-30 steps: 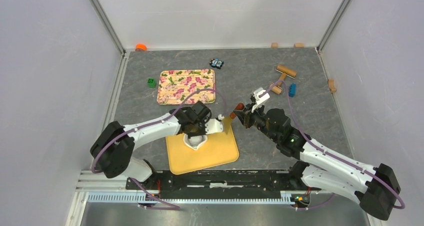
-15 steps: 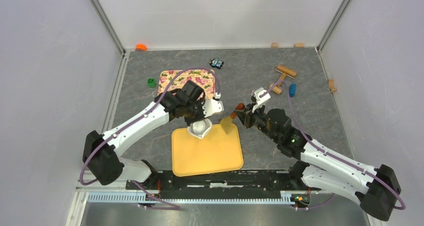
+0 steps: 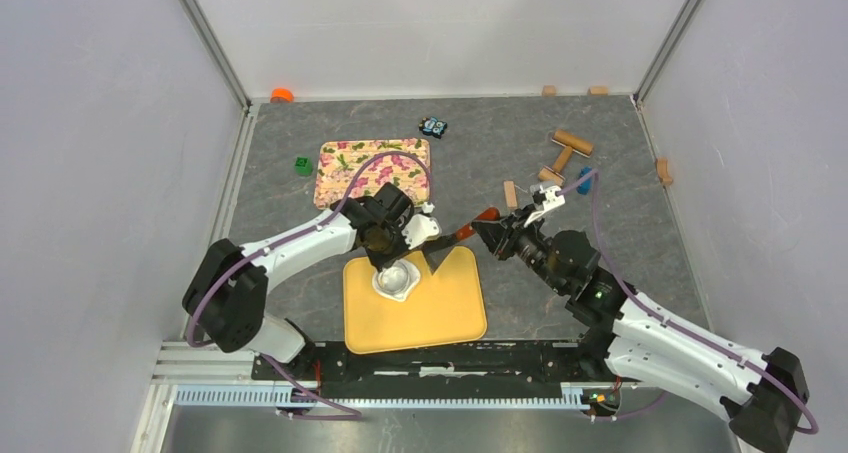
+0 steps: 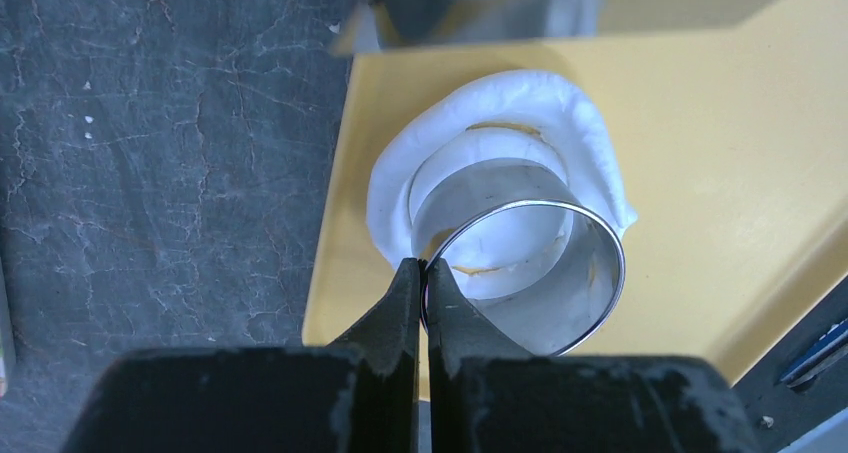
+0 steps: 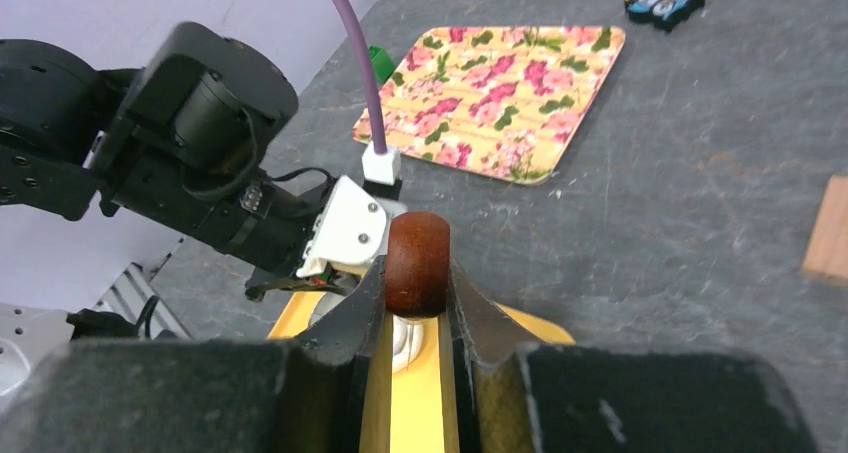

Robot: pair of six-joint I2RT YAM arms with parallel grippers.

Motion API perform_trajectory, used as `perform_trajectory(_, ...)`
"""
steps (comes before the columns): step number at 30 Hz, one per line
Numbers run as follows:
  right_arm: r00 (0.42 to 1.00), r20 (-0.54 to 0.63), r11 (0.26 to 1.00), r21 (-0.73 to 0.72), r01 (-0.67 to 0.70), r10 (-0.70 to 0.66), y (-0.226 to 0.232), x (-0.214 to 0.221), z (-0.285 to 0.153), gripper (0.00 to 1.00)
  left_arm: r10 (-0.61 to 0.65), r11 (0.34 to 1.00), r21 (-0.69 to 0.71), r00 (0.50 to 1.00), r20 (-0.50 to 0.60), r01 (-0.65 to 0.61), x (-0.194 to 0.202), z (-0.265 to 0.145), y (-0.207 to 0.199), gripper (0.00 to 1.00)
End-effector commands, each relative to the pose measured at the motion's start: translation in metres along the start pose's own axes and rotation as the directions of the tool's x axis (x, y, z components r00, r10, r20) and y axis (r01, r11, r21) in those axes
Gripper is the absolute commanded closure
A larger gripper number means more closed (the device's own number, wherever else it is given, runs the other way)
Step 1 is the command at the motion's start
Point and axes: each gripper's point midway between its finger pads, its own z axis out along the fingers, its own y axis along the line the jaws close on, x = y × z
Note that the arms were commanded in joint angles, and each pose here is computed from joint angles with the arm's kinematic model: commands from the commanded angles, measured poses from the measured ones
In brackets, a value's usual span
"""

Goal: Roll out the dumpling wrappers from the dough
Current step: Pick up the dumpling mold from the dumpling wrapper.

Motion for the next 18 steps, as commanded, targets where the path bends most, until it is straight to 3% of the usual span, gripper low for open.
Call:
perform_trajectory(1,0.979,0.076,0.982,-0.02,-0.189,0.19,0.007,-0.008,0.003,1.0,-0.057,0.998,-0.028,0.994,0.088,0.06,-0.02,0.001,0.006,0.98)
perform_trajectory(14,0.983,-0.023,0.982,-0.039,-0.184,0.184,0.01,0.022,0.012,1.0,-0.065,0.996,-0.047,0.979,0.192,0.075,-0.035,-0.045,0.024,0.98)
perform_trajectory(18,0.986,-0.027,0.985,-0.049,-0.164,0.163,0.014,0.018,0.013,1.0,-0.07,0.997,-0.033,0.984,0.165,0.077,-0.027,-0.04,0.022,0.98)
